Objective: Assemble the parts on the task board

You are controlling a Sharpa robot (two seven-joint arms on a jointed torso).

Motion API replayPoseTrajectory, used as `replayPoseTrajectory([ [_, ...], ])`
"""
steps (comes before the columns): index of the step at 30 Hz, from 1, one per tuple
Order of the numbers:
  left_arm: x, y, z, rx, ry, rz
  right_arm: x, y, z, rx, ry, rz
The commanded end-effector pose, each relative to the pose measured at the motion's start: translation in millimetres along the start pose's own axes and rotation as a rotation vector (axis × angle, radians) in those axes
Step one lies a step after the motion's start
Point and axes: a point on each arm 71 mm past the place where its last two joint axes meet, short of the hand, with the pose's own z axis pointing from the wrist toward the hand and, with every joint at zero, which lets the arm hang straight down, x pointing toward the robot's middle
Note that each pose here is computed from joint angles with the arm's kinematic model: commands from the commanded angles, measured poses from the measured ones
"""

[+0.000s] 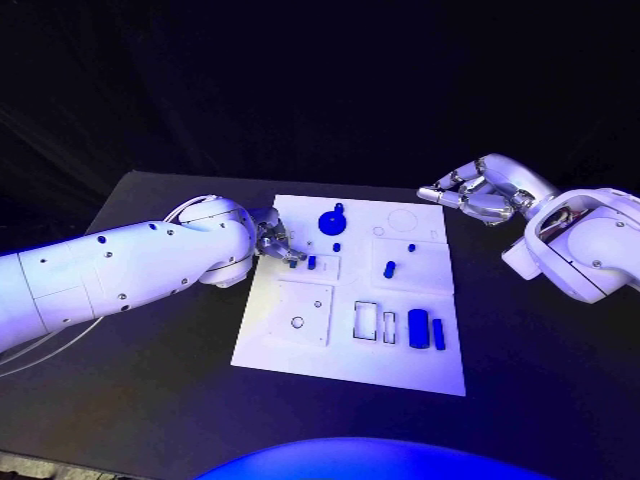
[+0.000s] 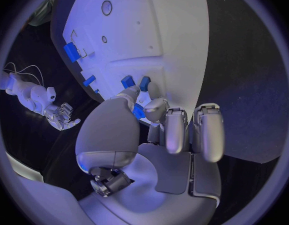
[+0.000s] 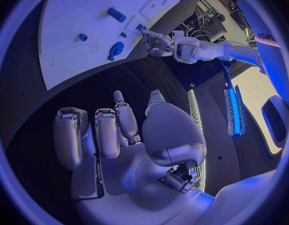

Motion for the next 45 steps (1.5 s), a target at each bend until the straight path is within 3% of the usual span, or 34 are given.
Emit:
replayPoseTrajectory([
  [1,-2.1,-1.3,-0.8,0.006,-0.017,-0.021,0.1,0,0.2,-0.008,-0.001,-0.002],
  [18,-23.8,-2.9,-3.4,0.147,-0.239,-0.304,0.7,-1,0.4,-0.005,-0.003,-0.002],
  [21,-25.8,-6.8,-4.7,0.211,-0.258,-0.33,0.5,-2,0.2,-0.004,-0.004,-0.002],
  [25,-26.7,-20.0,-7.7,0.357,-0.272,-0.326,0.3,-2,0.2,-0.004,-0.006,-0.001],
  [29,-24.3,-38.2,-12.6,0.526,-0.303,-0.225,0.5,-2,0.2,-0.006,-0.009,0.002],
  [32,-17.7,-51.5,-14.9,0.601,-0.313,-0.083,1.4,-2,0.3,-0.008,-0.01,0.006],
  [39,-5.7,-66.6,-12.6,0.642,-0.319,0.122,3.7,-3,0.3,-0.009,-0.011,0.014],
  [45,3.4,-74.1,-8.6,0.623,-0.276,0.259,5.7,-3,0.1,-0.012,-0.011,0.019],
])
